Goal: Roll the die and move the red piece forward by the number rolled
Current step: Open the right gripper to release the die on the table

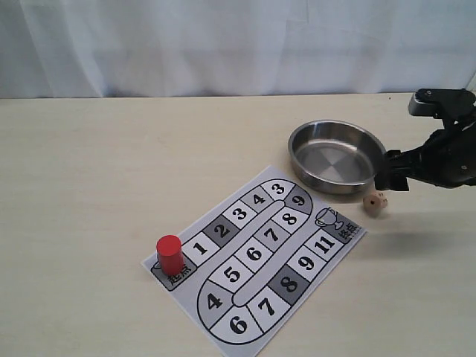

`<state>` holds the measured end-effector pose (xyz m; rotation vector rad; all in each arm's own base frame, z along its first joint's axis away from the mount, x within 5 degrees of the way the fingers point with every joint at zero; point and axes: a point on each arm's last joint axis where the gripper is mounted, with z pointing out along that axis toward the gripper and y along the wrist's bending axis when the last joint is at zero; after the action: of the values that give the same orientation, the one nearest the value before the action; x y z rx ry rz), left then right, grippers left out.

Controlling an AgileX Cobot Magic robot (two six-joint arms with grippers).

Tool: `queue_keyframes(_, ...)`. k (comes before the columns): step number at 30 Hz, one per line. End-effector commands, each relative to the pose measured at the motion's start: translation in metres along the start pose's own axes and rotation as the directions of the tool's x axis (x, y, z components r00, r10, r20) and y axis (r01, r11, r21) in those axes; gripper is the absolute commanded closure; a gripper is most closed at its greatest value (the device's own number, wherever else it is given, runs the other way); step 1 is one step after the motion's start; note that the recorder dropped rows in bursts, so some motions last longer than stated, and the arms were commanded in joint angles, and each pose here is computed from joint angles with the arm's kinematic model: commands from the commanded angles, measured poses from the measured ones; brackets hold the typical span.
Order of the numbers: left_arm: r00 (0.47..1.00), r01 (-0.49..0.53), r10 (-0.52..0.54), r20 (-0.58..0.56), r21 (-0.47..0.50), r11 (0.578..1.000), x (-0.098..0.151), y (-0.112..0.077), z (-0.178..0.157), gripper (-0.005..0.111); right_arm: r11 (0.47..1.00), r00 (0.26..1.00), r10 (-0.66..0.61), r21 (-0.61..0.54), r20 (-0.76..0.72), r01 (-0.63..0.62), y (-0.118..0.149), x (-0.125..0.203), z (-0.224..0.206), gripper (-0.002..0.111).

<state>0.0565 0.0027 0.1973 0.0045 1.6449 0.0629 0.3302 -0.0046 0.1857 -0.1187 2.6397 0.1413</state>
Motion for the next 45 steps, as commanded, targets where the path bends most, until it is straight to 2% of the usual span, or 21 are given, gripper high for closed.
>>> queue_keyframes(1, 1.000, 0.003, -0.003, 0.019, 0.001, 1.000, -0.003, 0.000, 0.000, 0.107, 0.999, 0.999, -0.043, 0.025, 0.001, 0.043, -0.002, 0.001, 0.000, 0.021)
queue_keyframes(14, 1.000, 0.003, -0.003, 0.019, 0.001, 1.000, -0.003, 0.000, 0.000, 0.107, 0.987, 0.998, -0.045, 0.150, -0.039, 0.051, -0.014, 0.004, -0.001, 0.022)
queue_keyframes(18, 1.000, 0.003, -0.003, 0.019, 0.001, 1.000, -0.003, 0.000, 0.000, 0.107, 0.987, 0.998, -0.045, 0.150, -0.039, 0.051, -0.014, 0.004, -0.001, 0.035)
queue_keyframes(20, 1.000, 0.003, -0.003, 0.019, 0.001, 1.000, -0.003, 0.000, 0.000, 0.107, 0.987, 0.998, -0.045, 0.150, -0.037, 0.051, -0.014, 0.003, -0.001, 0.046)
queue_keyframes(23, 1.000, 0.003, -0.003, 0.019, 0.001, 1.000, -0.003, 0.000, 0.000, 0.107, 0.992, 1.000, 0.005, 0.125, -0.024, -0.002, -0.011, 0.003, -0.001, 0.069)
queue_keyframes(25, 1.000, 0.003, -0.003, 0.019, 0.001, 1.000, -0.003, 0.000, 0.000, 0.107, 0.994, 0.999, -0.021, 0.105, -0.024, 0.024, -0.010, 0.003, 0.000, 0.077)
queue_keyframes(30, 1.000, 0.003, -0.003, 0.019, 0.001, 1.000, -0.003, 0.000, 0.000, 0.107, 0.998, 1.000, -0.017, 0.060, -0.025, 0.019, -0.006, 0.003, 0.003, 0.080)
queue_keyframes(33, 1.000, 0.003, -0.003, 0.019, 0.001, 1.000, -0.003, 0.000, 0.000, 0.107, 0.999, 0.996, -0.009, 0.051, -0.086, 0.013, -0.008, 0.010, 0.021, 0.102)
queue_keyframes(37, 1.000, 0.003, -0.003, 0.019, 0.001, 1.000, -0.003, 0.000, 0.000, 0.107, 0.999, 0.988, -0.029, 0.025, -0.155, 0.034, -0.009, 0.020, 0.044, 0.104)
queue_keyframes(45, 1.000, 0.003, -0.003, 0.017, 0.001, 1.000, -0.003, 0.000, 0.000, 0.107, 0.999, 0.979, -0.041, 0.015, -0.202, 0.045, -0.010, 0.028, 0.061, 0.104)
